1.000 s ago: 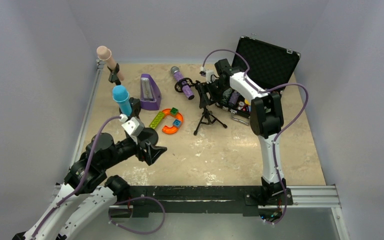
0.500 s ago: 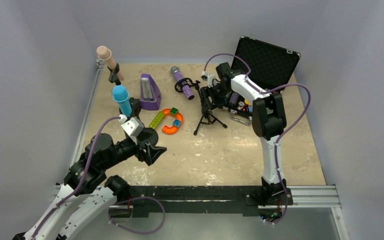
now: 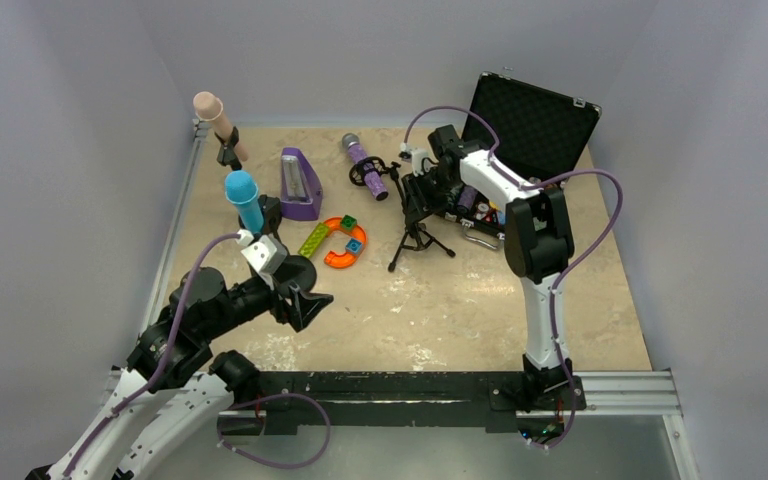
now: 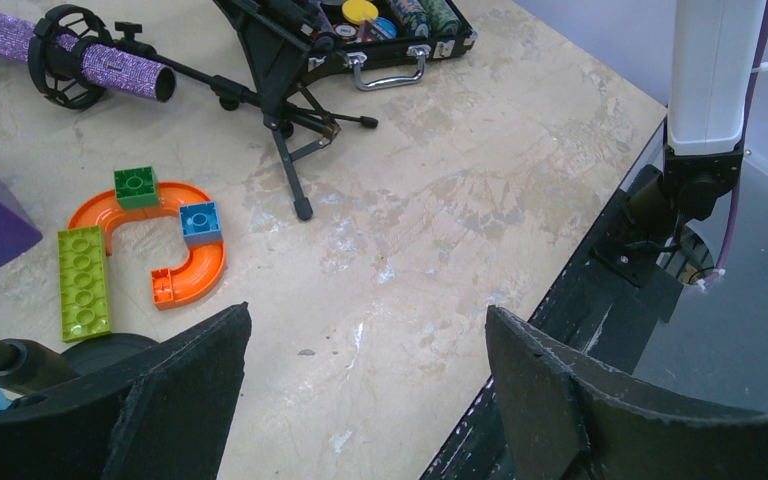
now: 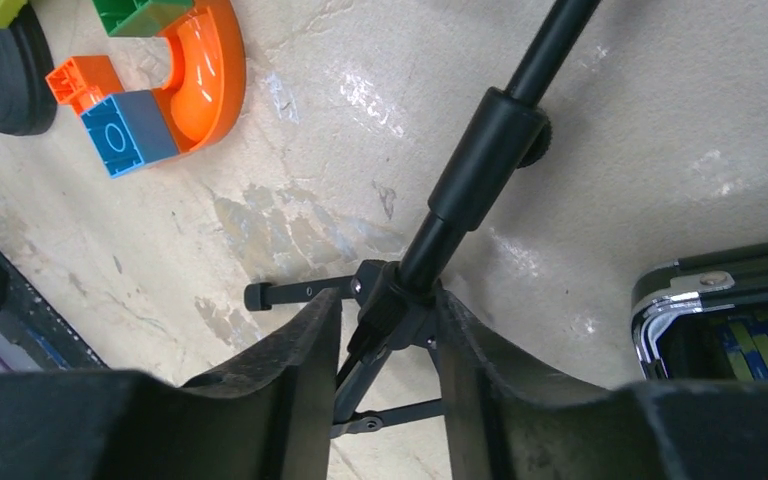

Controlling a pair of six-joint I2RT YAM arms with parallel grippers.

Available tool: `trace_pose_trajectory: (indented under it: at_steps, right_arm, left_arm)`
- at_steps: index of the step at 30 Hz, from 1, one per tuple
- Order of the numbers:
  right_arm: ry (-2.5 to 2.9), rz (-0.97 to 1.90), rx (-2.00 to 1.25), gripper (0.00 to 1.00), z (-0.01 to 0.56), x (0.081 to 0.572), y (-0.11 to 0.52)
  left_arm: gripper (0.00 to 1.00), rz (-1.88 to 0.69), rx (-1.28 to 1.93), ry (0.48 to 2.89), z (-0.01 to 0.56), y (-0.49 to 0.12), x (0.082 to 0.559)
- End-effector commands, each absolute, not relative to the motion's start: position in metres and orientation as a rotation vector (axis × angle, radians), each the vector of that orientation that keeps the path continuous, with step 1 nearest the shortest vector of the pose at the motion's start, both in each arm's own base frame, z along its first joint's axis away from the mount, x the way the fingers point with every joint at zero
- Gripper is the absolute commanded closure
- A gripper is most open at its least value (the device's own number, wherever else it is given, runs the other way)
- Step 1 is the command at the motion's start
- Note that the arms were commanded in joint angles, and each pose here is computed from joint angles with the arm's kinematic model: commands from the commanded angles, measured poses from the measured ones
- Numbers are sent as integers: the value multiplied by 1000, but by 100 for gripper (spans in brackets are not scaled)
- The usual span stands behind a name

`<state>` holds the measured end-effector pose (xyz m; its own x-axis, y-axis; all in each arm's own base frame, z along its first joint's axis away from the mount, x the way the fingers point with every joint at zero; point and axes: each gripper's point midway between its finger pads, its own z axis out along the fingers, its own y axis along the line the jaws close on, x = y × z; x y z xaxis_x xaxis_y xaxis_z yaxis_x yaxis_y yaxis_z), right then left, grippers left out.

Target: Attach the microphones to the stand

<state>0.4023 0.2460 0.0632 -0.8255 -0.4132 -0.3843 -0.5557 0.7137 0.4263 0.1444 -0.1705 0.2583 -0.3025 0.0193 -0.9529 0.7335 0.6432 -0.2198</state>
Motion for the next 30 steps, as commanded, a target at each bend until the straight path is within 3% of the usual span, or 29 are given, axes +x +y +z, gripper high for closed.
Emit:
trace_pose_trajectory:
  at_steps: [1, 9, 14, 18, 24, 30]
  right_arm:
    - [2658, 734, -828, 70, 82, 384, 236]
    - [2698, 626, -877, 91, 89, 353, 210]
    - [2741, 636, -910, 95, 79, 325, 199]
    - [2714, 678, -924, 90, 86, 325, 204]
    - [2603, 595, -885, 80, 125, 369, 212]
    - [2534, 417, -874, 64, 144, 412, 206]
  left_arm:
    - [10, -797, 632, 1700, 265, -171, 145]
    - [10, -806, 638, 1690, 267, -172, 143]
    - [10, -811, 638, 1687, 268, -172, 142]
    - [10, -815, 640, 1684, 268, -173, 142]
    - [10, -808, 635, 1686, 267, -171, 142]
    - [10, -805, 630, 1680, 268, -170, 142]
